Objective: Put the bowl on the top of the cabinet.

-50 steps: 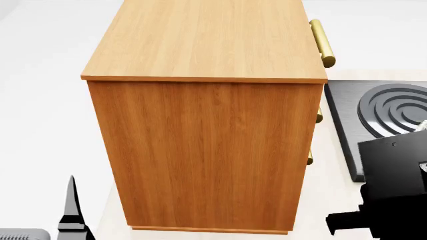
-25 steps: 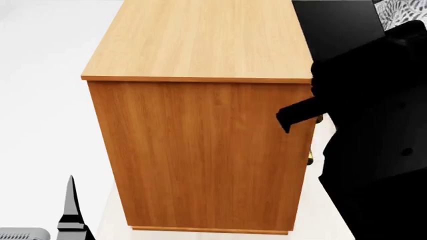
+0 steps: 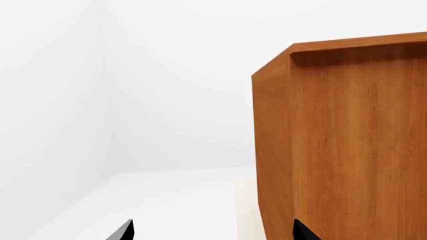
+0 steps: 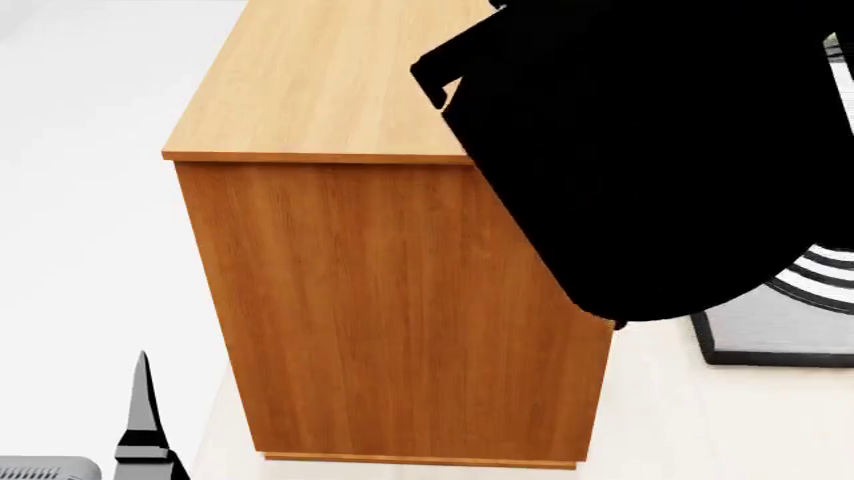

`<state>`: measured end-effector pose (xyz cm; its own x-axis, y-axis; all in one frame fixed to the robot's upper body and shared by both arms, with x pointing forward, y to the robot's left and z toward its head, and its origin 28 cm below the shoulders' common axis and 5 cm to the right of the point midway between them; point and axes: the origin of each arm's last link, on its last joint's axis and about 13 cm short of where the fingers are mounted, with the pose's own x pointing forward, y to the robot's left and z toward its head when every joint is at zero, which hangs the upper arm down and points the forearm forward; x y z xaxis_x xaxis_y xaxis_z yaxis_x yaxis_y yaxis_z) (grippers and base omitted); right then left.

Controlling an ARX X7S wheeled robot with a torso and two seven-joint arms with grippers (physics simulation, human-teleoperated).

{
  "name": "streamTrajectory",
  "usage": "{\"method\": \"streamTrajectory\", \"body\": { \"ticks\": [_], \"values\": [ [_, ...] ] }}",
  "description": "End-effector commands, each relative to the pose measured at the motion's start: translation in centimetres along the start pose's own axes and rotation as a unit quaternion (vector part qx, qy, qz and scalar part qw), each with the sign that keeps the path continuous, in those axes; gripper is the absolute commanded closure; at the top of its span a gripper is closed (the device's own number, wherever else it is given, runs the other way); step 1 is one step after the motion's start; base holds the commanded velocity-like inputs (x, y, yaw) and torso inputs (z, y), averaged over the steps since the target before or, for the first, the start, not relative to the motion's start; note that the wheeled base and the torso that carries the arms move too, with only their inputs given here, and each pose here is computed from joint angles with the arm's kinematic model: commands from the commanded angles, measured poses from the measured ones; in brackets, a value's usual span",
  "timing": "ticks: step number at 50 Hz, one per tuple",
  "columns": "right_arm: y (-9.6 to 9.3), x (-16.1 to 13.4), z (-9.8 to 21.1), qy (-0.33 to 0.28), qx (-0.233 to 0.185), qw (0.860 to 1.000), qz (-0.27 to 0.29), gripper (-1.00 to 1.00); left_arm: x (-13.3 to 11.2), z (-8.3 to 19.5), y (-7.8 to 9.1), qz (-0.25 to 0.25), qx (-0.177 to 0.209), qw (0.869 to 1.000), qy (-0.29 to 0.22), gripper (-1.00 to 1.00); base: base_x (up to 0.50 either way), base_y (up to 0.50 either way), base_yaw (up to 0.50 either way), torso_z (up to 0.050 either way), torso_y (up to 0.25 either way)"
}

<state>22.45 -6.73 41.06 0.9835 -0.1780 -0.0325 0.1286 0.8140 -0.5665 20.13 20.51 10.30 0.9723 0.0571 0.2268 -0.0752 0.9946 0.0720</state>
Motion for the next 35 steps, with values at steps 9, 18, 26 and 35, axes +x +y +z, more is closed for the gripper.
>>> {"method": "streamTrajectory", "body": {
  "ticks": [9, 18, 26, 35],
  "values": [
    [0.7, 0.8, 3.0, -0.002, 0.002, 1.000, 0.009, 1.00, 0.0, 0.1, 0.2, 0.002, 0.000, 1.000, 0.000, -1.00, 0.00, 0.00, 0.00, 0.000, 0.001],
    [1.1, 2.2, 3.6, 0.001, 0.003, 1.000, 0.005, 1.00, 0.1, 0.2, 0.1, 0.002, 0.003, 1.000, 0.000, -1.00, 0.00, 0.00, 0.00, 0.000, 0.000],
    [2.9, 2.4, 3.8, -0.013, -0.006, 1.000, 0.019, 1.00, 0.1, 0.3, 0.2, 0.004, -0.001, 1.000, -0.002, -1.00, 0.00, 0.00, 0.00, 0.000, 0.001],
    [5.6, 2.3, 3.4, -0.027, -0.019, 0.998, 0.048, 1.00, 0.1, 0.2, 0.1, 0.004, 0.001, 1.000, -0.001, -1.00, 0.00, 0.00, 0.00, 0.000, 0.000]
  ]
}}
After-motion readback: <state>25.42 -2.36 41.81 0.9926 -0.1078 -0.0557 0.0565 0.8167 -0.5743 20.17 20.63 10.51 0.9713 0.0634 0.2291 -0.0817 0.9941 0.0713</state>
